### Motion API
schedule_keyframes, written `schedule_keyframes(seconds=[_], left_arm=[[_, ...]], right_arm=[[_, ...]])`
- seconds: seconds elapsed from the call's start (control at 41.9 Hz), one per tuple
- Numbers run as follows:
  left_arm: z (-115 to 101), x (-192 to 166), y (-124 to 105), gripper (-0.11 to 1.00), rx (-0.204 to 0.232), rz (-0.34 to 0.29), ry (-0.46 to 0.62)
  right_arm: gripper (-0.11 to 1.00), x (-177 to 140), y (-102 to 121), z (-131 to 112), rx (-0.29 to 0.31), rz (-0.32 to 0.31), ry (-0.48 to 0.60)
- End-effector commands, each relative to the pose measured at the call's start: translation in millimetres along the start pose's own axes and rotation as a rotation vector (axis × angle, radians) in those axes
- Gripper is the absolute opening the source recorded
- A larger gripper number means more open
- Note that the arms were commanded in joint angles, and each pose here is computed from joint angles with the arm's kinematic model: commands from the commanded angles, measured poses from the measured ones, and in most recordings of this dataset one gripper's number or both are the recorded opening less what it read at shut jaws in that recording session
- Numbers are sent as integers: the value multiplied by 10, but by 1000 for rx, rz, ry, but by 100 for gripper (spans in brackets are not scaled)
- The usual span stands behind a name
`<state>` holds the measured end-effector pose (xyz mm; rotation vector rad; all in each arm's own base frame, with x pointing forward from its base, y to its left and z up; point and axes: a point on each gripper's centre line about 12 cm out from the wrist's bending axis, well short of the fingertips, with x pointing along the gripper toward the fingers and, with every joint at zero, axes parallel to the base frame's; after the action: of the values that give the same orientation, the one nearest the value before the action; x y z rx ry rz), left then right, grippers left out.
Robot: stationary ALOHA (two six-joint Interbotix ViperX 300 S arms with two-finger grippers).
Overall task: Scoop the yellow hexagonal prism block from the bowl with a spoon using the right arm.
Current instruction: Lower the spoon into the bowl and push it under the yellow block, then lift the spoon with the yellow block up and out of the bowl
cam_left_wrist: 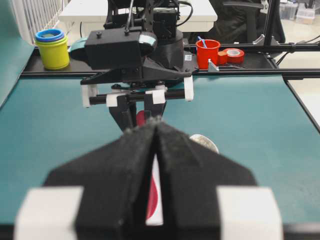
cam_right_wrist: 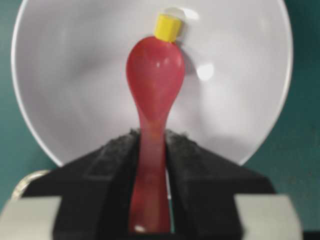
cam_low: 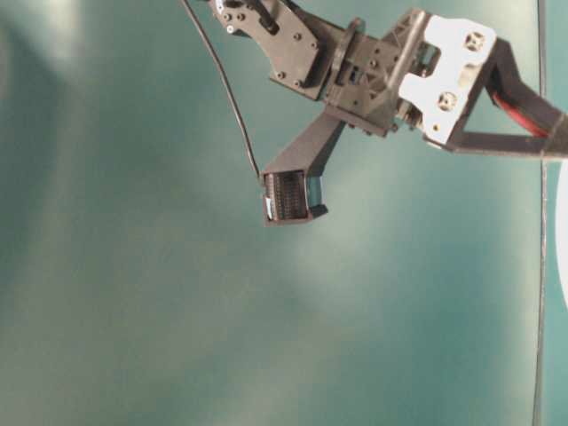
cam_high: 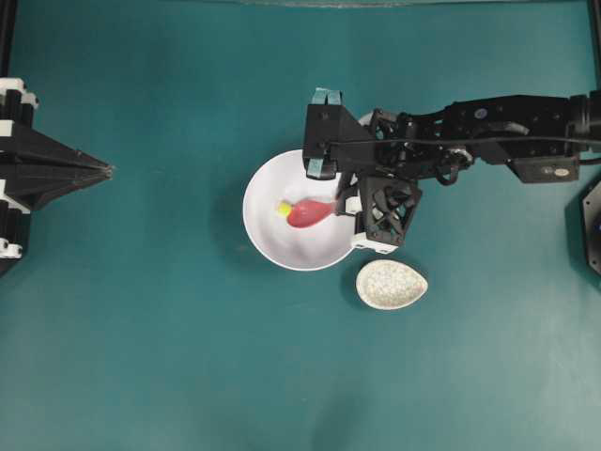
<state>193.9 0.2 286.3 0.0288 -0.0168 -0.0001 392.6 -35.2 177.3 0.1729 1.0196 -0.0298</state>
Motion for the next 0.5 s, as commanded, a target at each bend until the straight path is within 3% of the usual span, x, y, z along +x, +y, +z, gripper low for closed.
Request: schedule_keyframes(seconds=[0.0, 0.477], left_arm=[[80, 28, 5, 0, 0, 2, -17], [78, 28, 2, 0, 0, 0, -15]], right_arm=[[22, -93, -13, 155, -14, -11, -63], [21, -107, -59, 266, -28, -35, -141]])
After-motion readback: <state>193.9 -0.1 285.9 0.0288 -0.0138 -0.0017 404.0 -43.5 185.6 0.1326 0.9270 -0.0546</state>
